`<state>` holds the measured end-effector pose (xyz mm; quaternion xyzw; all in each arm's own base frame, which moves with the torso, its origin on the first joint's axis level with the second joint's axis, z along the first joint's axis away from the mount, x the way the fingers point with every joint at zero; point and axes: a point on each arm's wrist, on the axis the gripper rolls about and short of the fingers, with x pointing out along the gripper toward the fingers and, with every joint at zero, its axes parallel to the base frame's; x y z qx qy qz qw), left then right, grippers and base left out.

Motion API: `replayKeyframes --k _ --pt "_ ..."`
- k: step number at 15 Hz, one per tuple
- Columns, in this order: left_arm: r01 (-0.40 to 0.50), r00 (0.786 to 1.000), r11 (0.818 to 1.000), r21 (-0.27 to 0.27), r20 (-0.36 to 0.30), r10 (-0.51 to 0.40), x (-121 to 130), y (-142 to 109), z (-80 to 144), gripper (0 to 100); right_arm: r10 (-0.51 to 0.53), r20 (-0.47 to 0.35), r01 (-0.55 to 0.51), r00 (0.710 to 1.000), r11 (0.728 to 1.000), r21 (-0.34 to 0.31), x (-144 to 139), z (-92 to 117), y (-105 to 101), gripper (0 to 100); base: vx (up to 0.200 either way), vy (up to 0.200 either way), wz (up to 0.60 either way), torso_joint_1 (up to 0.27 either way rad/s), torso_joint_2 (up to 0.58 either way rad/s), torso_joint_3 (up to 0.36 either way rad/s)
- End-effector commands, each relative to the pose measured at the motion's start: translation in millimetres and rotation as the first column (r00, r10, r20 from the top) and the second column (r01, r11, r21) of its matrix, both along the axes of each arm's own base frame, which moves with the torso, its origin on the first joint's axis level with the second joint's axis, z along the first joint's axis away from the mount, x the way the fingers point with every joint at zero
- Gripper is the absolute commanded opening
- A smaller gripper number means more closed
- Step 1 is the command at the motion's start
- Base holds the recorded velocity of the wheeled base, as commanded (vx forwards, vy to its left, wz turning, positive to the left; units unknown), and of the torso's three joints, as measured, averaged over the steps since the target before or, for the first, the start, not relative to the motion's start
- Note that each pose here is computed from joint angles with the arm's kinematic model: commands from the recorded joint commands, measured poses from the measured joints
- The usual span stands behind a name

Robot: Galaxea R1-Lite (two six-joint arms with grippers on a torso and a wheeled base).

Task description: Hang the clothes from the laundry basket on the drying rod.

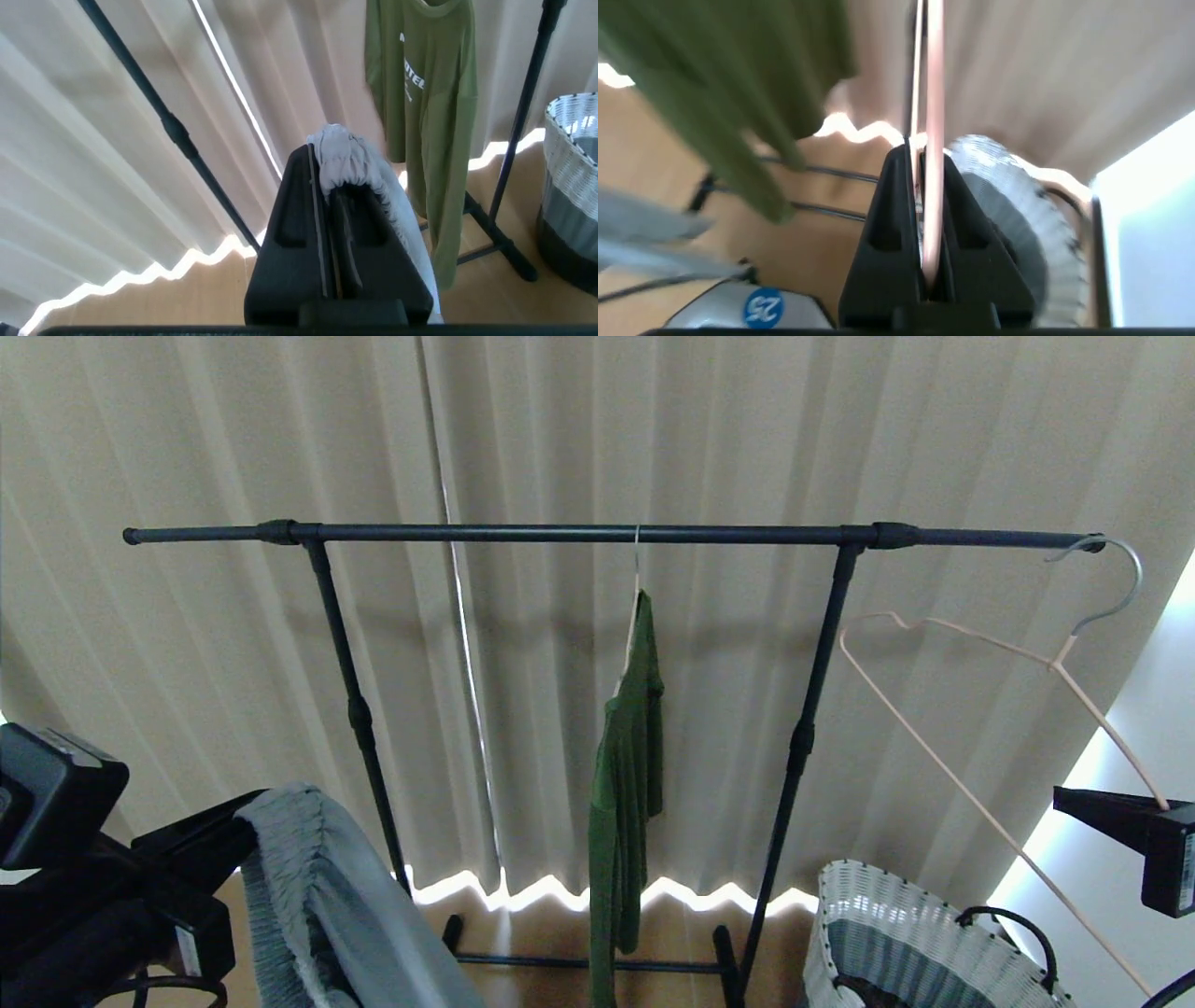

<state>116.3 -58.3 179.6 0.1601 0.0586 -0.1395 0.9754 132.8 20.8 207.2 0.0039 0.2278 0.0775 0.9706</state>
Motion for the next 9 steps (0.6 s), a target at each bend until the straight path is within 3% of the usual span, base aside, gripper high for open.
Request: replayKeyframes --k 1,6,9 --pt "0.006 1.0 1.0 0.024 -0.007 -0.005 2 -2 -2 0 0.044 0.025 -0.044 0.999 0.999 0.02 -8 3 1 0 0.0 0.0 0.0 0.0 0.0 0.0" --pt "0.022 1.0 0.997 0.077 0.002 -0.022 24 -15 2 0 0.213 0.073 -0.219 0.974 0.972 0.089 -9 3 17 0 0.0 0.0 0.0 0.0 0.0 0.0" --pt "0.007 1.0 0.999 0.046 -0.022 -0.006 63 -40 16 0 0.43 0.063 -0.435 0.901 0.891 0.134 -18 -4 46 0 0.0 0.0 0.0 0.0 0.0 0.0"
